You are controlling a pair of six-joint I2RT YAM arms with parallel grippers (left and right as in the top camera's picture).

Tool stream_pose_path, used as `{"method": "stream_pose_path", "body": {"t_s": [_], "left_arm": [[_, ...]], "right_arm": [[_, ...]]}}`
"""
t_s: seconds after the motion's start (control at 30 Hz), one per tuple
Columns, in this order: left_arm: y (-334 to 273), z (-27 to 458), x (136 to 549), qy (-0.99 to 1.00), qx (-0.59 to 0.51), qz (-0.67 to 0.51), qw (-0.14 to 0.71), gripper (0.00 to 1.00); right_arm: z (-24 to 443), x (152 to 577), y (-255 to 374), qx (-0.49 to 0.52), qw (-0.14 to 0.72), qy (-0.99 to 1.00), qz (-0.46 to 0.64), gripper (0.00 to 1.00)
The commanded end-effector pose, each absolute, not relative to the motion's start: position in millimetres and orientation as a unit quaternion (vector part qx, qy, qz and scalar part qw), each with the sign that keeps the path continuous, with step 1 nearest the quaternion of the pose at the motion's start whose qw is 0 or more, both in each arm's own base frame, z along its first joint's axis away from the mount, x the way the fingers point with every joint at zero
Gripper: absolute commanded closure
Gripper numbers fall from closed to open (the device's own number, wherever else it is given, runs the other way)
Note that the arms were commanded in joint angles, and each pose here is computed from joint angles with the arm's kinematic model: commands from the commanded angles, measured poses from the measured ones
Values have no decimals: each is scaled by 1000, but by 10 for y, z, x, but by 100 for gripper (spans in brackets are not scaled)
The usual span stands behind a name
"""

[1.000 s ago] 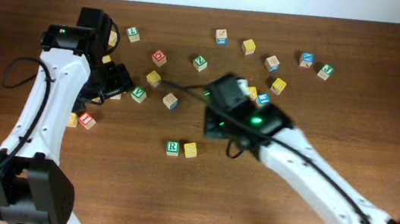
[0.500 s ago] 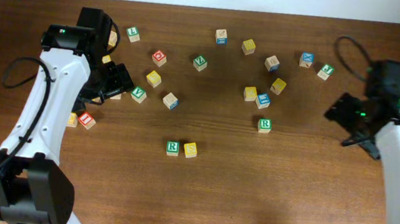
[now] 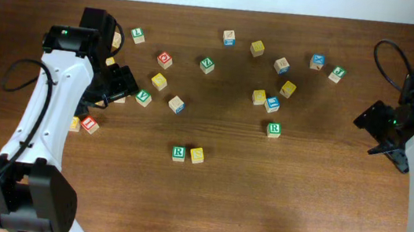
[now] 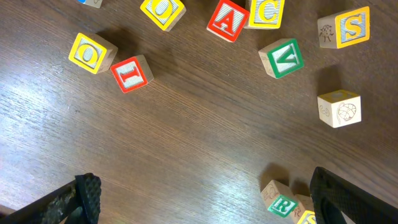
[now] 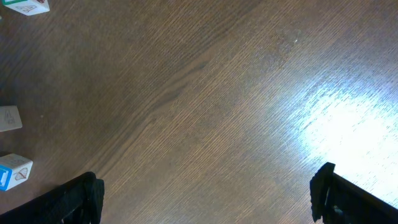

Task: Spell out RSS
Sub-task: 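Raise the right gripper and retract it to the right, then swing the left gripper over the left cluster to a yellow S block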

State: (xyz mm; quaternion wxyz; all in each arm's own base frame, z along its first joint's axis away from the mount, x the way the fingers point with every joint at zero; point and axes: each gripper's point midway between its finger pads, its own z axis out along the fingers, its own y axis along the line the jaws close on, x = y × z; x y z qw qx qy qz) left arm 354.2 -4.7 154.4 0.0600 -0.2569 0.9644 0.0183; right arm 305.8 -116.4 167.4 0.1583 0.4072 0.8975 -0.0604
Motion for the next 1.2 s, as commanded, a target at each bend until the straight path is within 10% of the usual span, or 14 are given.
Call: {"method": "stream_pose_path", "body": {"t_s": [0.0, 0.27, 0.57, 1.17], "left_arm": [[-107, 1569, 3562, 963, -264, -5, 59, 1], [-1177, 1852, 3935, 940, -202, -263, 76, 2], [-830, 1344, 4679, 946, -234, -74, 213, 7], [-954, 192, 4886, 950, -256, -8, 177, 33]], "right_arm": [[1734, 3058, -1201, 410, 167, 894, -65, 2], [1734, 3058, -1201, 410, 167, 894, -65, 2], [1734, 3058, -1201, 410, 167, 894, -65, 2], [1734, 3058, -1201, 410, 167, 894, -65, 2]]}}
